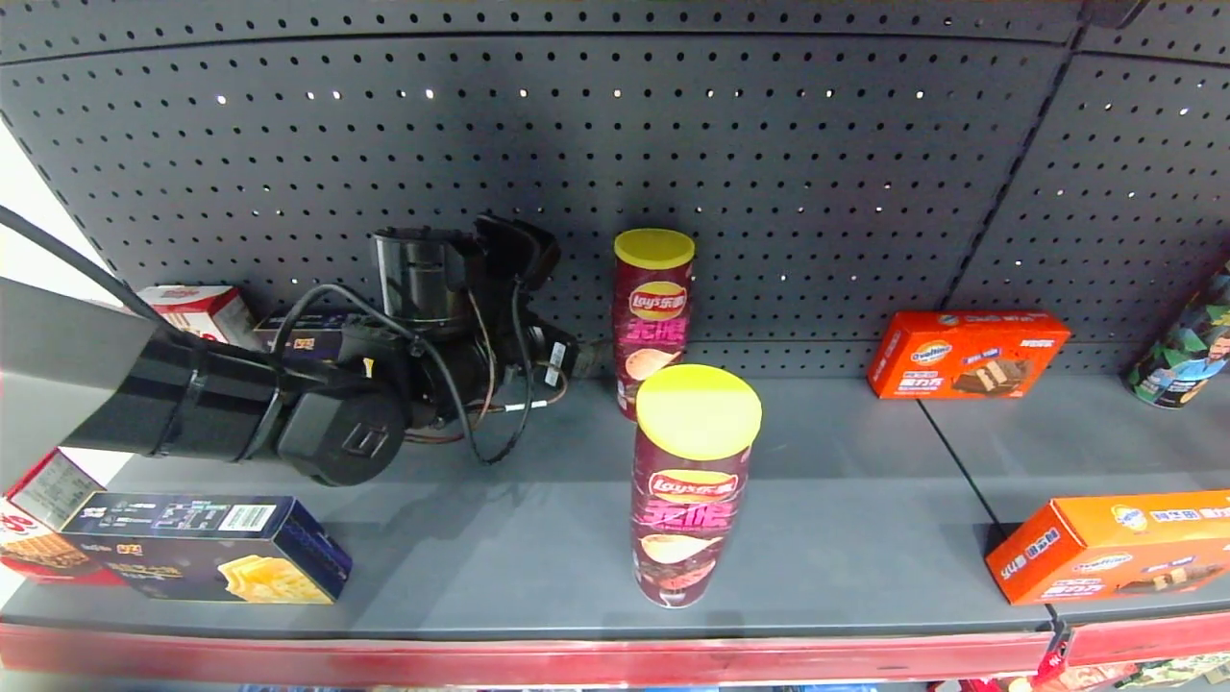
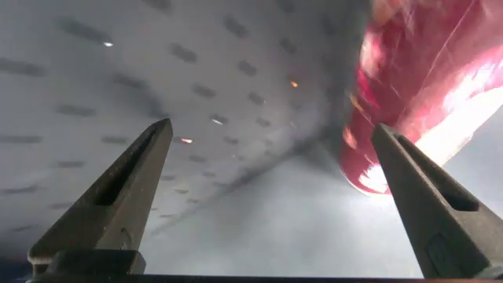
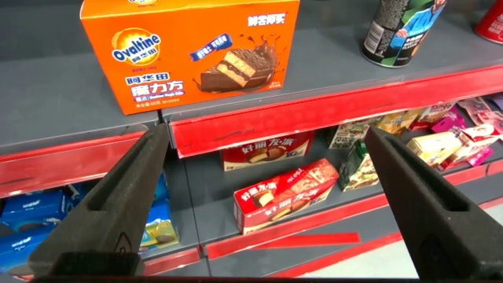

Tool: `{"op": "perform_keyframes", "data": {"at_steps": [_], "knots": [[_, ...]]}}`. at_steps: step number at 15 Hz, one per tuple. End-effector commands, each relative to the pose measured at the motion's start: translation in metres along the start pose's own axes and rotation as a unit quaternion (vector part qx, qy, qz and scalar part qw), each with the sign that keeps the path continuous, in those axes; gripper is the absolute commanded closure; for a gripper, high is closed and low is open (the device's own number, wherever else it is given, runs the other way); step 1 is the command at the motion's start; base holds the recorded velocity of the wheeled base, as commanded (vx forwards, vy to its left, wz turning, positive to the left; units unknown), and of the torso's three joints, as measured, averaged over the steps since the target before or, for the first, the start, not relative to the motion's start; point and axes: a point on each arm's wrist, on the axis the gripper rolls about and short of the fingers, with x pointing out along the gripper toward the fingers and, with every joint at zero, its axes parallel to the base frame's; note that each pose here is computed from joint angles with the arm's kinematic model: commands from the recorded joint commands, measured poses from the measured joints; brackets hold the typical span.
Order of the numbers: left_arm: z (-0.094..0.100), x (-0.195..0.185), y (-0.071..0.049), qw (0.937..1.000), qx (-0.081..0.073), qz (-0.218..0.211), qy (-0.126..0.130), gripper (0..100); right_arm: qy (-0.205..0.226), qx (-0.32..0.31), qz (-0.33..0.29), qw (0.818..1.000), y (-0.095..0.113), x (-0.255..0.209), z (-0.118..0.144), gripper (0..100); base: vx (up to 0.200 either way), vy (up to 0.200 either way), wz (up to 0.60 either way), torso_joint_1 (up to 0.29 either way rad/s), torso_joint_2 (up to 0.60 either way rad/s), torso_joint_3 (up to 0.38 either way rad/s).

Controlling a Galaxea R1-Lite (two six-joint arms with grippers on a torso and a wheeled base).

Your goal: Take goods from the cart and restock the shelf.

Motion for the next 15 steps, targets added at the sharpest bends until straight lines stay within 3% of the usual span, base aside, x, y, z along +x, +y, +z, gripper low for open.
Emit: {"op": "perform_keyframes", "data": {"at_steps": [1, 5, 10, 14, 15], "knots": [[0.021, -0.029, 0.006, 0.9996, -0.002, 0.012, -0.026, 0, 0.000, 0.000, 0.000, 1.000, 0.000, 0.000, 0.000, 0, 0.000, 0.000, 0.00, 0.000, 0.00, 0.000], [0.036, -0.124, 0.013, 0.9980, -0.004, 0.040, -0.049, 0, 0.000, 0.000, 0.000, 1.000, 0.000, 0.000, 0.000, 0, 0.000, 0.000, 0.00, 0.000, 0.00, 0.000], [0.001, -0.212, 0.021, 0.9960, -0.010, 0.078, -0.043, 0, 0.000, -0.001, 0.002, 1.000, 0.000, 0.000, 0.000, 0, 0.000, 0.000, 0.00, 0.000, 0.00, 0.000], [-0.007, -0.241, 0.023, 0.9932, -0.011, 0.104, -0.052, 0, 0.000, 0.000, 0.001, 1.000, 0.000, 0.000, 0.000, 0, 0.000, 0.000, 0.00, 0.000, 0.00, 0.000], [-0.019, -0.249, 0.022, 0.9920, -0.016, 0.120, -0.038, 0, 0.003, -0.001, 0.000, 1.000, 0.000, 0.000, 0.000, 0, 0.000, 0.000, 0.00, 0.000, 0.00, 0.000]]}}
